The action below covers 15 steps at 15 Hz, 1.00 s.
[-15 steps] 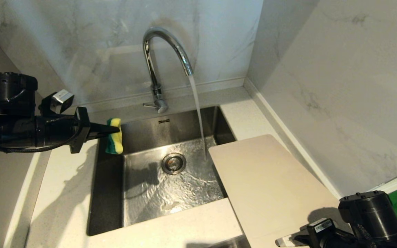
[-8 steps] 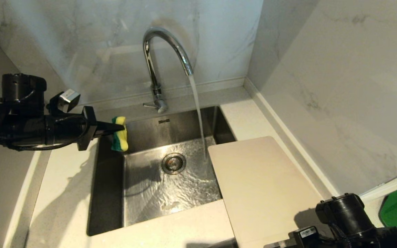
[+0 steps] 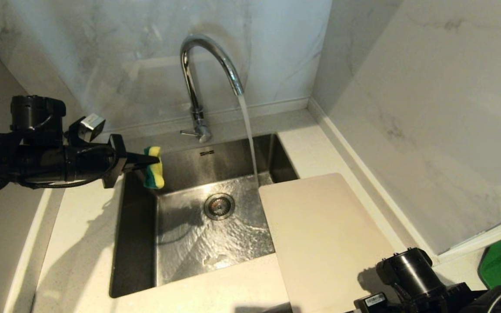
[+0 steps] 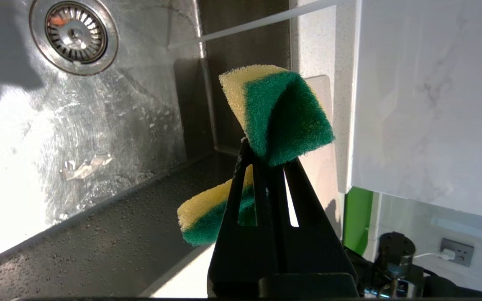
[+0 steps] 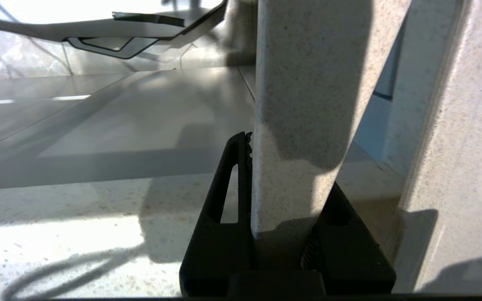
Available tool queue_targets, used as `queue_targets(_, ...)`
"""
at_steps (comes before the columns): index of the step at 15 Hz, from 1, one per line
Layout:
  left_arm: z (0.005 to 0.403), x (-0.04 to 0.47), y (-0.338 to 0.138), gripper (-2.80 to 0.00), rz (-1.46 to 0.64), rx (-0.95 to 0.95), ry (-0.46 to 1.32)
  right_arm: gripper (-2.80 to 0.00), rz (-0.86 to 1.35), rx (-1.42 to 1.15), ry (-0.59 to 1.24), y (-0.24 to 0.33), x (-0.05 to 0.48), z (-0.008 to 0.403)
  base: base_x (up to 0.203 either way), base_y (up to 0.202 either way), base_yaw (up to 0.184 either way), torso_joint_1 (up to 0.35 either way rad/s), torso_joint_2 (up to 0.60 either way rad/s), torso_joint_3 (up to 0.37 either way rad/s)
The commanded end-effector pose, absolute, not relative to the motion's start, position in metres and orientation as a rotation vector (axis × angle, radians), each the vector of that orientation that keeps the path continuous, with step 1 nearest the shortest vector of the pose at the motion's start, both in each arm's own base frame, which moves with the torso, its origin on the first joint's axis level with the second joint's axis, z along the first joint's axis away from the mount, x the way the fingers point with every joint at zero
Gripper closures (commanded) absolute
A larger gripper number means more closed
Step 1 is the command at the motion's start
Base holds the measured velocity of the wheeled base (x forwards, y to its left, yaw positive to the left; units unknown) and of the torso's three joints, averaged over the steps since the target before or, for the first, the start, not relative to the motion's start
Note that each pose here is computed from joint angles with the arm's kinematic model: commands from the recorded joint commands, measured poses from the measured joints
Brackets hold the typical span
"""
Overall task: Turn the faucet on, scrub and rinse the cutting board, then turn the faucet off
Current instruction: Put down the cutting board
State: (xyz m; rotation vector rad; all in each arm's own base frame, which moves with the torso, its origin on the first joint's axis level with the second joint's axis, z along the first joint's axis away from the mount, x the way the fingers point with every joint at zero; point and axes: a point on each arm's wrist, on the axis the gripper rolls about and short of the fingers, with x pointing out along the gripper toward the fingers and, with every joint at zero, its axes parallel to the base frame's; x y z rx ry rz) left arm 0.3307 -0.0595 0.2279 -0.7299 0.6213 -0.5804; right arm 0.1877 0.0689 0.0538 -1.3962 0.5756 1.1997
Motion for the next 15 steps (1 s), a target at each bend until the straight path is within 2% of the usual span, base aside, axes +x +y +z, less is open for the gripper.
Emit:
queue_targets(1, 0.229, 0.331, -0.056, 0.0, -0.574, -0.736, 0.615, 0.0, 1.226, -1.398, 0.594, 0.071, 0.192, 0.047, 0.0, 0.0, 0.0, 0.0, 0.0, 0.0)
queue_targets(15, 0.22, 0.338, -0.056, 0.0, -0.564, -0.734, 0.632, 0.0, 1.298, -1.378, 0.695, 0.079, 0.216, 0.017, 0.0, 0.0, 0.0, 0.0, 0.0, 0.0)
